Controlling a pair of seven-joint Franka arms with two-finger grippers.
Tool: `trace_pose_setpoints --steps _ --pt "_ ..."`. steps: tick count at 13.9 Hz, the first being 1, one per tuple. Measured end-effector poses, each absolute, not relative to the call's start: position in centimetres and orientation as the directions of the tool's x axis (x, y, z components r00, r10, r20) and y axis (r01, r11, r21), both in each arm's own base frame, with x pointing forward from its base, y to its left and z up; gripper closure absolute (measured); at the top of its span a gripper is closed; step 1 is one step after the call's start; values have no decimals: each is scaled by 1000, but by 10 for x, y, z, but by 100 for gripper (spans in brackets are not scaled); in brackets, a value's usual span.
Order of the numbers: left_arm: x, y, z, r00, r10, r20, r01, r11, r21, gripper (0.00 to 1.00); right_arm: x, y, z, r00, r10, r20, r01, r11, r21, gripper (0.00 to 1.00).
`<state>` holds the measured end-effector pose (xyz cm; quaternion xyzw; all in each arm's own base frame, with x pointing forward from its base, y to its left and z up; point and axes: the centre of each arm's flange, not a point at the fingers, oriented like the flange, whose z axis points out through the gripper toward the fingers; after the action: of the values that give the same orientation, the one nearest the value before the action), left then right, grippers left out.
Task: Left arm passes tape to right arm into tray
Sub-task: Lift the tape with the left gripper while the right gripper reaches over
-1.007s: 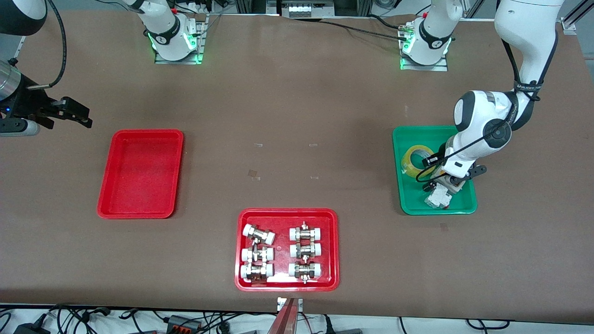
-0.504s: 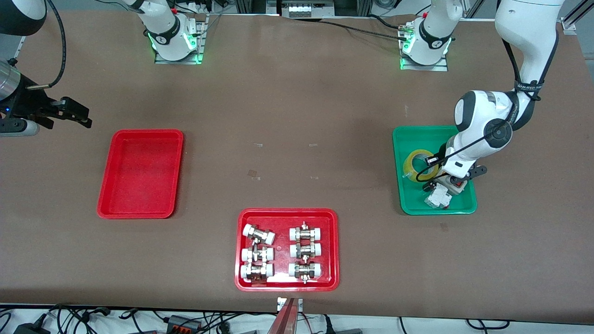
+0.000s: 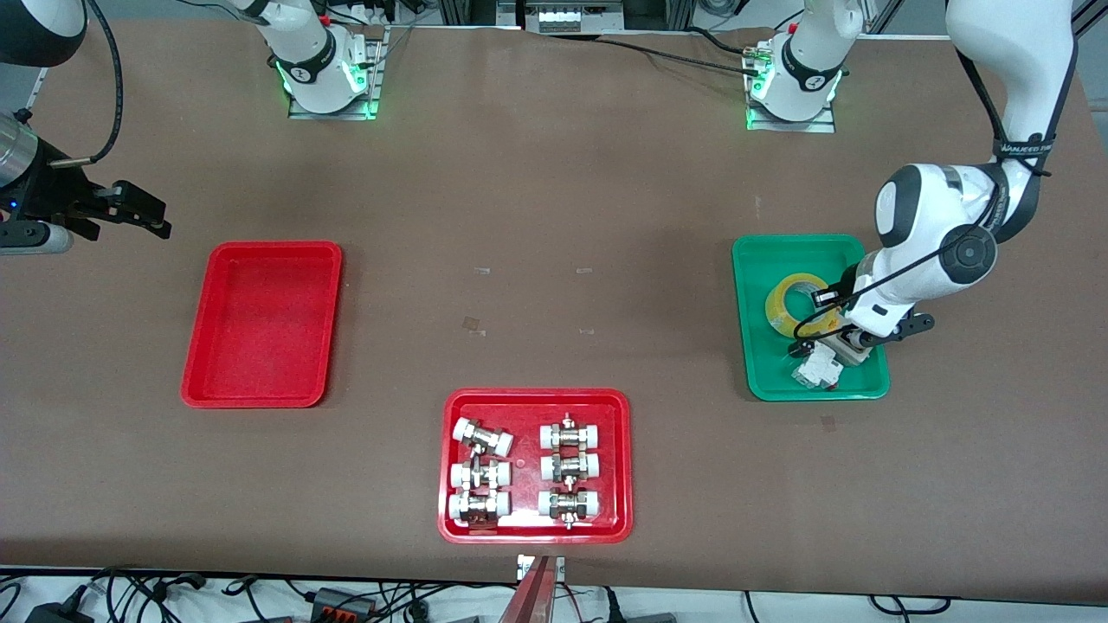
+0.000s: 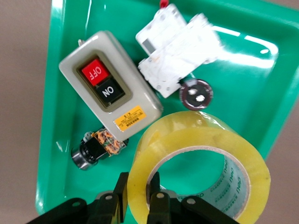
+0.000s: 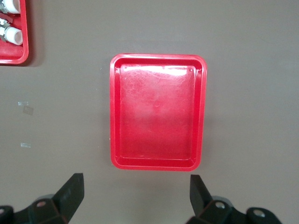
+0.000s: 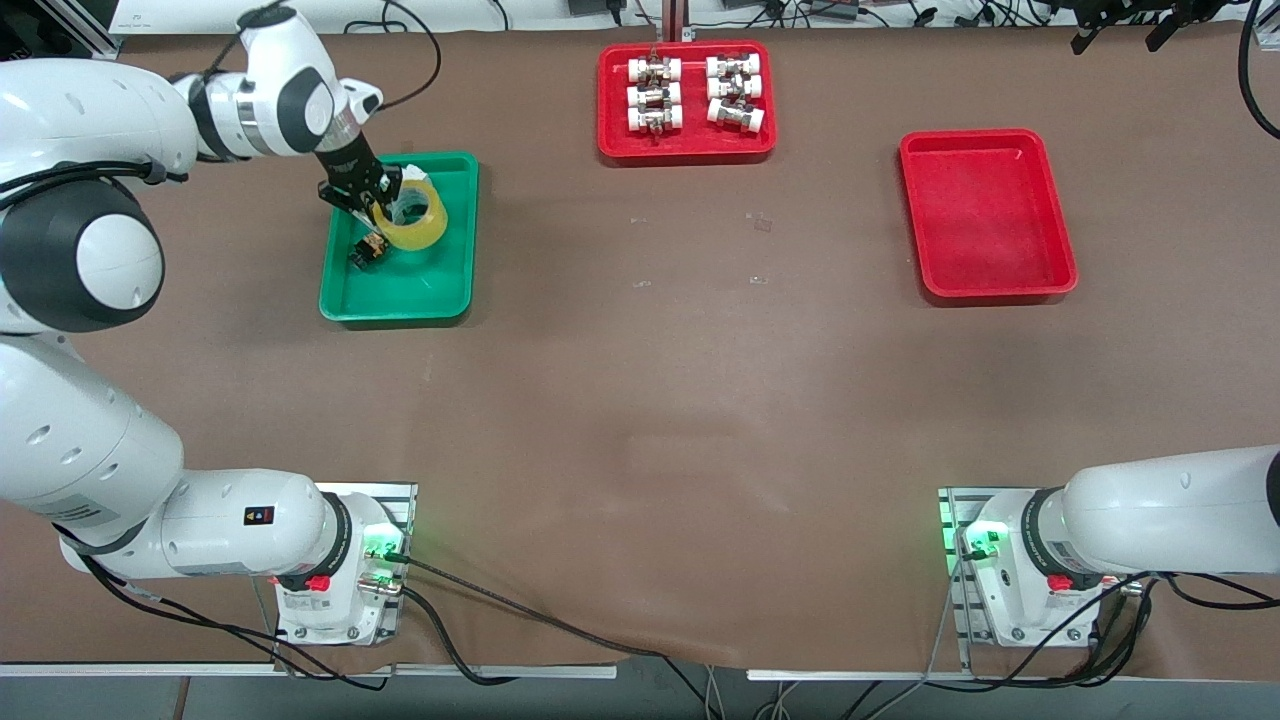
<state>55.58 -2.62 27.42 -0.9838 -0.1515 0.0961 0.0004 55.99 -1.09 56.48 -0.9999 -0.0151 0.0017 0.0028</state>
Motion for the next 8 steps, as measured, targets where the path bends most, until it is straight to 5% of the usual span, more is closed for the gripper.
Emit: trace_pose_setpoints --steps 8 --pt "587 -79 493 962 219 -164 230 -972 52 78 559 -12 578 1000 28 9 28 -1000 -5 0"
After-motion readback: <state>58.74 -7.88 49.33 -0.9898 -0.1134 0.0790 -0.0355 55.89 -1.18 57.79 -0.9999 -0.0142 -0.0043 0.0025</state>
